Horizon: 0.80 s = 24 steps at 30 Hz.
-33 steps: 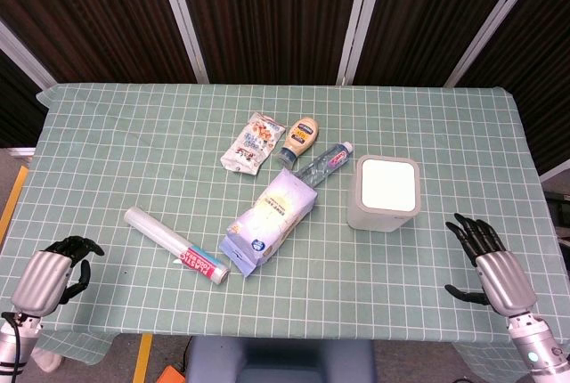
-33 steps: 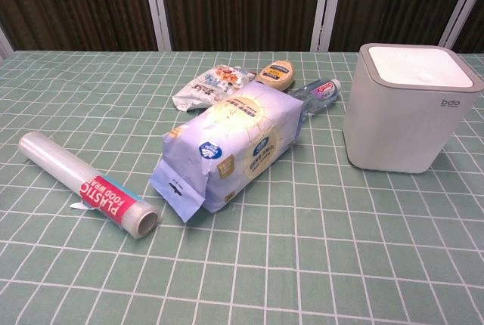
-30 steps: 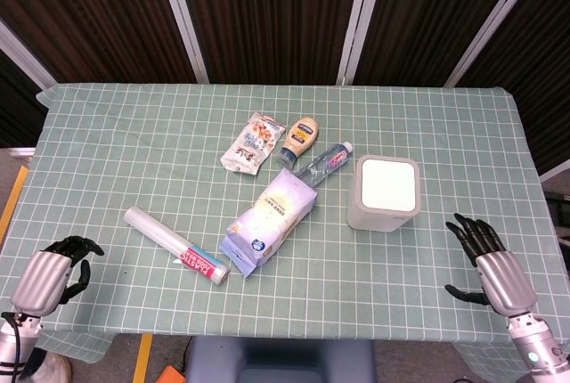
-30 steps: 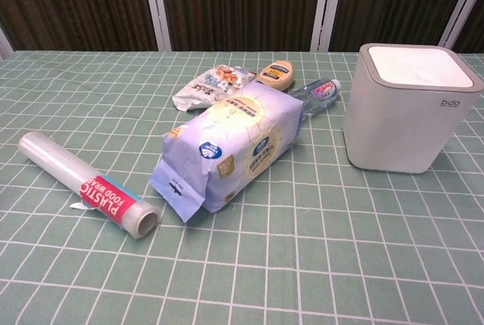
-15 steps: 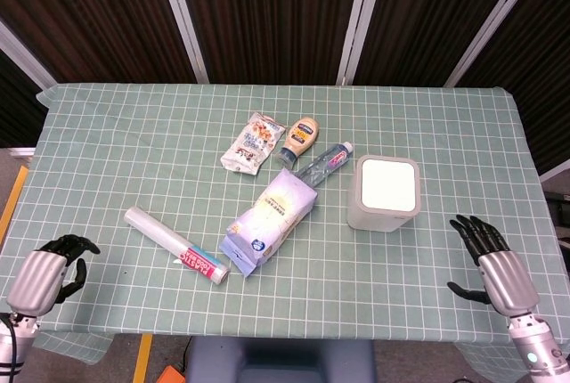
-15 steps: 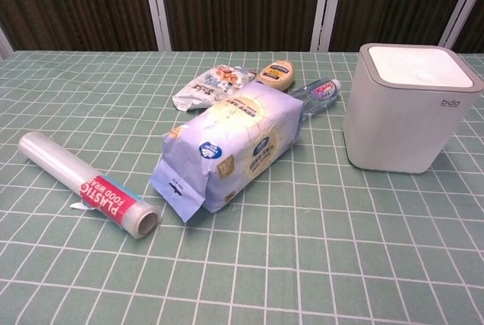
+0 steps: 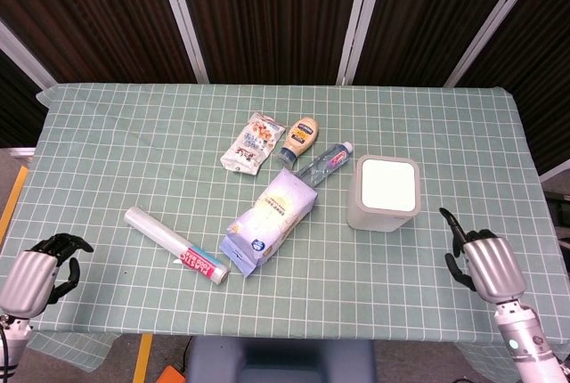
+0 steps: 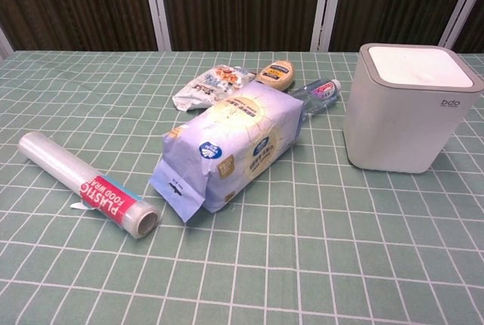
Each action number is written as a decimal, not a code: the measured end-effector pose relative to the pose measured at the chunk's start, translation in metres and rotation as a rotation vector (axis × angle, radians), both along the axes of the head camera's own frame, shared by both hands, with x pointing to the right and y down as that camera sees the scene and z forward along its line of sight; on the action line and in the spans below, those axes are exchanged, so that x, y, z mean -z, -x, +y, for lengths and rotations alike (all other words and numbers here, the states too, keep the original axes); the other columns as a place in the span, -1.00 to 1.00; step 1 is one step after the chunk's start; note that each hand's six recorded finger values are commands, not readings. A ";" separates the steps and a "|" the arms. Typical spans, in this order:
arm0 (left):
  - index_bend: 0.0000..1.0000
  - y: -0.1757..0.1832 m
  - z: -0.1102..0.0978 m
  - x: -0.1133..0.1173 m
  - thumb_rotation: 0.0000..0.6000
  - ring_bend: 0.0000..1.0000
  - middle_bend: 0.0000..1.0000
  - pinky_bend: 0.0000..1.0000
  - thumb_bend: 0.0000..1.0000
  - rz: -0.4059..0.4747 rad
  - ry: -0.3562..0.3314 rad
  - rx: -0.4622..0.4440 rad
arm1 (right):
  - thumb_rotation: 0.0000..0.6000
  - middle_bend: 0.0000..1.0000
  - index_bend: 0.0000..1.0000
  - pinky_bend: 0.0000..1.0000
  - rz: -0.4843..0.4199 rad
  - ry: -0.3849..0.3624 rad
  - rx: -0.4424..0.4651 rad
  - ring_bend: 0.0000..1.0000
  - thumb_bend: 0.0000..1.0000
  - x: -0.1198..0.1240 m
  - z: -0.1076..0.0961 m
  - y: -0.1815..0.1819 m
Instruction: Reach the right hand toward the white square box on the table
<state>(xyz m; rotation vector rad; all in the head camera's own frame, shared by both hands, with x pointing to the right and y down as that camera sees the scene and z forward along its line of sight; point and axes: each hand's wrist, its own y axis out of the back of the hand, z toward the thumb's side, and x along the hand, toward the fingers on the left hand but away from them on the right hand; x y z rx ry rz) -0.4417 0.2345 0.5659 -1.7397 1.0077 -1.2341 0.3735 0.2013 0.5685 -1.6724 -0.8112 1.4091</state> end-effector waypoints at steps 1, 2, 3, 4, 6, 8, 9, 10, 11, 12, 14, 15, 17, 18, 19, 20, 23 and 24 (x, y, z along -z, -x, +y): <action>-0.11 0.000 0.000 0.000 1.00 -0.34 -0.16 -0.02 0.47 0.002 -0.001 0.000 | 1.00 0.42 -1.00 0.22 0.007 0.010 0.003 0.33 0.10 -0.001 -0.003 0.003; -0.11 0.000 0.000 0.001 1.00 -0.33 -0.16 -0.02 0.47 0.003 -0.003 0.001 | 1.00 0.42 -1.00 0.22 0.012 0.020 0.005 0.33 0.10 -0.003 -0.006 0.005; -0.11 0.000 0.000 0.001 1.00 -0.33 -0.16 -0.02 0.47 0.004 -0.003 0.001 | 1.00 0.42 -1.00 0.22 0.017 0.034 0.005 0.33 0.10 -0.005 -0.009 0.008; -0.11 0.001 0.000 0.001 1.00 -0.33 -0.16 -0.02 0.47 0.005 -0.004 0.002 | 1.00 0.42 -1.00 0.22 0.020 0.044 0.004 0.33 0.10 -0.006 -0.012 0.011; -0.11 0.001 -0.001 0.001 1.00 -0.31 -0.14 -0.02 0.47 0.005 -0.005 0.003 | 1.00 0.42 -1.00 0.22 0.022 0.065 0.001 0.33 0.10 -0.010 -0.019 0.016; -0.11 0.001 -0.001 0.001 1.00 -0.29 -0.13 -0.02 0.47 0.006 -0.004 0.004 | 1.00 0.42 -1.00 0.22 0.021 0.081 0.000 0.33 0.10 -0.013 -0.025 0.021; -0.11 0.001 -0.001 0.001 1.00 -0.29 -0.13 -0.02 0.47 0.007 -0.004 0.004 | 1.00 0.42 -1.00 0.22 0.022 0.089 0.001 0.33 0.10 -0.015 -0.029 0.024; -0.11 0.001 -0.001 0.001 1.00 -0.29 -0.13 -0.02 0.47 0.007 -0.005 0.003 | 1.00 0.42 -1.00 0.22 0.023 0.097 0.003 0.33 0.10 -0.017 -0.031 0.026; -0.11 0.001 -0.001 0.002 1.00 -0.29 -0.13 -0.02 0.47 0.009 -0.006 0.001 | 1.00 0.42 -1.00 0.22 0.024 0.106 0.004 0.33 0.10 -0.020 -0.033 0.028; -0.11 0.001 0.000 0.002 1.00 -0.29 -0.13 -0.02 0.47 0.011 -0.006 0.000 | 1.00 0.42 -1.00 0.22 0.026 0.120 0.007 0.33 0.10 -0.023 -0.035 0.031; -0.11 0.001 0.000 0.002 1.00 -0.29 -0.13 -0.01 0.47 0.015 -0.007 0.000 | 1.00 0.42 -1.00 0.22 0.025 0.148 0.011 0.33 0.10 -0.028 -0.037 0.035; -0.11 0.001 0.000 0.002 1.00 -0.29 -0.13 -0.01 0.47 0.015 -0.007 0.000 | 1.00 0.42 -1.00 0.22 0.024 0.167 0.014 0.33 0.10 -0.031 -0.038 0.038; -0.11 0.001 0.000 0.003 1.00 -0.29 -0.13 -0.01 0.47 0.015 -0.007 0.003 | 1.00 0.42 -1.00 0.22 0.025 0.191 0.024 0.33 0.10 -0.035 -0.039 0.043; -0.11 0.002 -0.001 0.003 1.00 -0.29 -0.13 -0.02 0.47 0.015 -0.007 0.004 | 1.00 0.42 -1.00 0.22 0.028 0.199 0.030 0.33 0.10 -0.037 -0.041 0.045; -0.11 0.002 -0.001 0.003 1.00 -0.29 -0.13 -0.02 0.47 0.016 -0.008 0.004 | 1.00 0.42 -1.00 0.22 0.030 0.203 0.034 0.33 0.10 -0.038 -0.041 0.047; -0.11 0.002 -0.001 0.003 1.00 -0.29 -0.13 -0.02 0.47 0.017 -0.009 0.004 | 1.00 0.42 -1.00 0.22 0.032 0.208 0.037 0.33 0.10 -0.040 -0.041 0.048; -0.11 0.002 -0.001 0.004 1.00 -0.29 -0.13 -0.02 0.47 0.020 -0.012 0.003 | 1.00 0.42 -1.00 0.22 0.035 0.226 0.044 0.33 0.10 -0.044 -0.039 0.051; -0.11 0.002 -0.001 0.004 1.00 -0.29 -0.13 -0.02 0.47 0.020 -0.012 0.003 | 1.00 0.42 -1.00 0.22 0.039 0.232 0.049 0.33 0.10 -0.046 -0.038 0.051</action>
